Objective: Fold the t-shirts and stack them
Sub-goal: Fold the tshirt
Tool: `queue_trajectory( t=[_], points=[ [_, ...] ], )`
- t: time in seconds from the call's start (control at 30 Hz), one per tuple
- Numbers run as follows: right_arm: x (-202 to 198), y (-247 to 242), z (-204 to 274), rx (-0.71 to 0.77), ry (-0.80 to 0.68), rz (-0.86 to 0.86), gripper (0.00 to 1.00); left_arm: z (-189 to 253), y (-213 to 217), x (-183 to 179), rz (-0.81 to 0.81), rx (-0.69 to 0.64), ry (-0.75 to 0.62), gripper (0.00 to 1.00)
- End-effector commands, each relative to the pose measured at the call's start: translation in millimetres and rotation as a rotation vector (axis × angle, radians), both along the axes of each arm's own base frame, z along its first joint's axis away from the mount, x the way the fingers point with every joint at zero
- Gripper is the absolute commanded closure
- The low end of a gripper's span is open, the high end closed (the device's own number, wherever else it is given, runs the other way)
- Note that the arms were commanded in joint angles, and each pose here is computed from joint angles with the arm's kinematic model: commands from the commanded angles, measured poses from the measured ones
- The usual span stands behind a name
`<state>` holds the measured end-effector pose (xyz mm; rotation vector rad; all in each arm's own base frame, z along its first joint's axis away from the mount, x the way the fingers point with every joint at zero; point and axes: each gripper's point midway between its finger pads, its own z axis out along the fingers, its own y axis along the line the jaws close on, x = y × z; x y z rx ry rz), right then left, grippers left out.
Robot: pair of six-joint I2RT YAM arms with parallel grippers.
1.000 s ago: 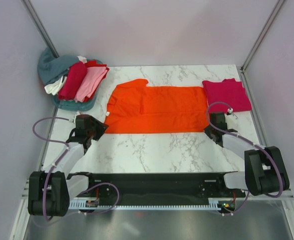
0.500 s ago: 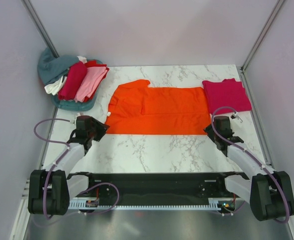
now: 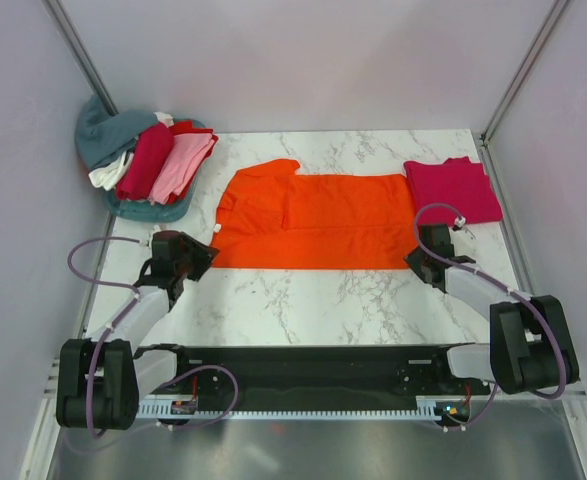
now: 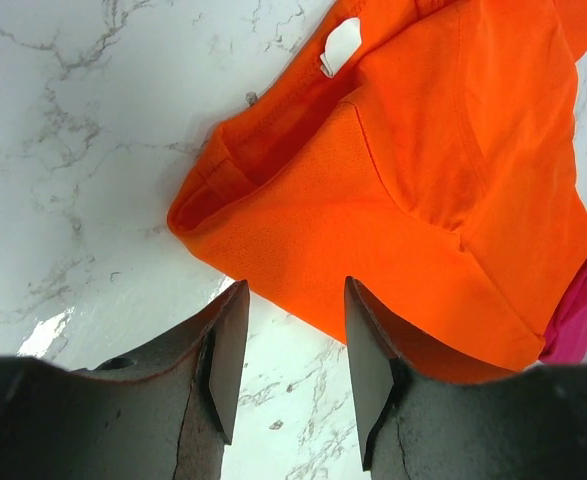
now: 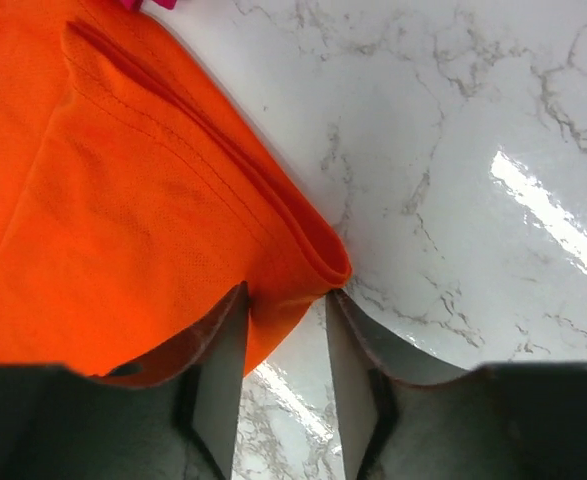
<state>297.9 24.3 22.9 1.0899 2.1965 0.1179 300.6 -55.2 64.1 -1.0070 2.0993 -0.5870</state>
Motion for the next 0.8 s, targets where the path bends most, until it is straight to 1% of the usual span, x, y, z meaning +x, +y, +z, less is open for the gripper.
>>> queue_trajectory(
  t=[0.0, 0.03, 0.07, 0.13, 0.2, 0.23, 0.33, 0.53, 0.6, 0.67, 0.77],
  points=[
    [2.0, -4.2, 1.1, 0.005, -0.009, -0.053, 0.57, 1.8, 0.2, 3.5, 0.022, -0.021, -0.019, 0.5],
    [-2.1, -6.2, -1.5, 0.001, -0.003, -0.062, 0.63, 0.7, 0.2, 3.2, 0.023, -0.022, -0.016, 0.5],
    [-2.9, -6.4, -0.5, 0.001, -0.01, -0.063, 0.67, -1.3, -0.8, 2.2, 0.025, -0.026, -0.009, 0.52],
    [-6.7, -7.0, 0.9, 0.007, -0.02, -0.069, 0.75, -6.9, -1.7, -0.9, 0.031, -0.016, 0.004, 0.52],
    [-8.2, -7.2, 4.0, 0.009, -0.035, -0.071, 0.8, -15.6, -3.6, -6.2, 0.047, -0.012, 0.027, 0.51],
    [-11.1, -8.1, 2.3, 0.008, -0.032, -0.073, 0.86, -18.7, -1.6, -7.0, 0.064, -0.004, 0.033, 0.5],
    [-12.9, -7.9, 2.8, 0.008, -0.032, -0.068, 1.0, -22.9, -2.9, -8.4, 0.075, 0.001, 0.042, 0.49],
    [-14.6, -5.1, -0.9, 0.019, -0.017, -0.056, 1.0, -35.0, 4.1, -8.6, 0.14, 0.018, 0.045, 0.47],
    [-14.6, -5.1, -0.9, 0.019, -0.017, -0.056, 1.0, -36.8, 4.0, -3.3, 0.148, 0.013, 0.03, 0.47],
    [-14.8, -4.7, -0.8, 0.018, -0.015, -0.054, 1.0, -49.6, 5.8, -3.2, 0.151, 0.033, 0.075, 0.46],
    [-14.7, -5.1, 2.9, 0.02, -0.029, -0.055, 1.0, -52.0, 7.5, 6.2, 0.156, 0.056, 0.111, 0.47]
  ],
)
